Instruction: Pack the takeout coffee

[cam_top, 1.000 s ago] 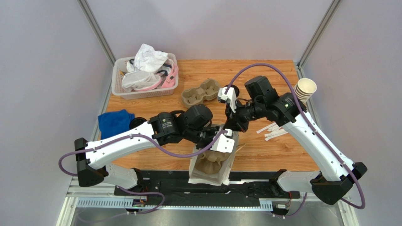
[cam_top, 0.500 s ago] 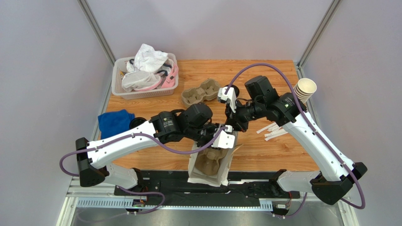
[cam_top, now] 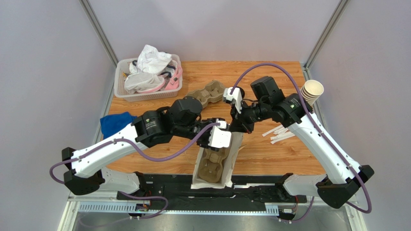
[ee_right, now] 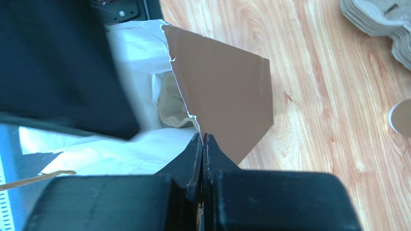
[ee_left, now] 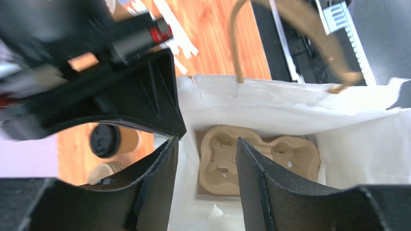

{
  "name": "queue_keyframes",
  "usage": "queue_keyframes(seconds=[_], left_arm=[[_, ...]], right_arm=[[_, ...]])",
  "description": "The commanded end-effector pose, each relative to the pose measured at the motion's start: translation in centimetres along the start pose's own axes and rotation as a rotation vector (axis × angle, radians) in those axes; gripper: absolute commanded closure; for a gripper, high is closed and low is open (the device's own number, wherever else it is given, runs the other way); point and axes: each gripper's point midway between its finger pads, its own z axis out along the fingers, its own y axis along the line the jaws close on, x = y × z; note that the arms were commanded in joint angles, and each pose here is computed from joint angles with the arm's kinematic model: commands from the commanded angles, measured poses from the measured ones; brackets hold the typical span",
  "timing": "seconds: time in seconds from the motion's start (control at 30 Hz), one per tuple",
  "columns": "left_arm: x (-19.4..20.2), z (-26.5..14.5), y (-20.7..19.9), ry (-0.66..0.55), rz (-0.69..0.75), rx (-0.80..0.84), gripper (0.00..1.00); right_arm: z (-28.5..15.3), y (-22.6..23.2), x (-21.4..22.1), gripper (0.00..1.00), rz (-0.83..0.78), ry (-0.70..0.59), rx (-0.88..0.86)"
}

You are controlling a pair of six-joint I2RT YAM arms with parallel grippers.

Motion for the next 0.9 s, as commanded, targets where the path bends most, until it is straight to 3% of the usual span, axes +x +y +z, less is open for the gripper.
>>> queue_keyframes(seconds=[0.0, 0.1, 0.27, 0.37, 0.6, 0.8, 0.87], left_arm=[[-2.8, -2.3, -0.1, -0.073, 0.052, -0.008, 0.46], [-2.6, -2.5, -0.5, -0.074, 0.043, -0.001, 0.46], [-3.4, -3.8, 0.0, -0.116, 0.031, -0.056, 0.44], [-4.7, -4.7, 0.9, -0.157, 0.025, -0.108, 0.38], [-8.4, -9.3, 5.6, -0.296, -0.147, -0.255, 0.25], [-6.3, -12.1, 9.4, -0.303, -0.354, -0.363, 0.20], [-3.8, -12.6, 10.8, -0.289, -0.456, -0.414, 0.19]], right_arm=[[0.1, -2.0, -1.0, 1.00, 0.039, -0.023, 0.037], [0.2, -1.3, -1.5, 1.00, 0.084, -0.024, -0.011], [1.4, -3.1, 0.5, 1.00, 0.120, 0.051, 0.058], [2.4, -4.4, 1.7, 1.00, 0.138, 0.100, 0.084], [1.2, -6.7, -1.6, 1.00, 0.138, 0.033, 0.124], [1.9, -6.3, 0.5, 1.00, 0.152, 0.122, 0.054], [1.9, -6.4, 1.0, 1.00, 0.144, 0.150, 0.054]])
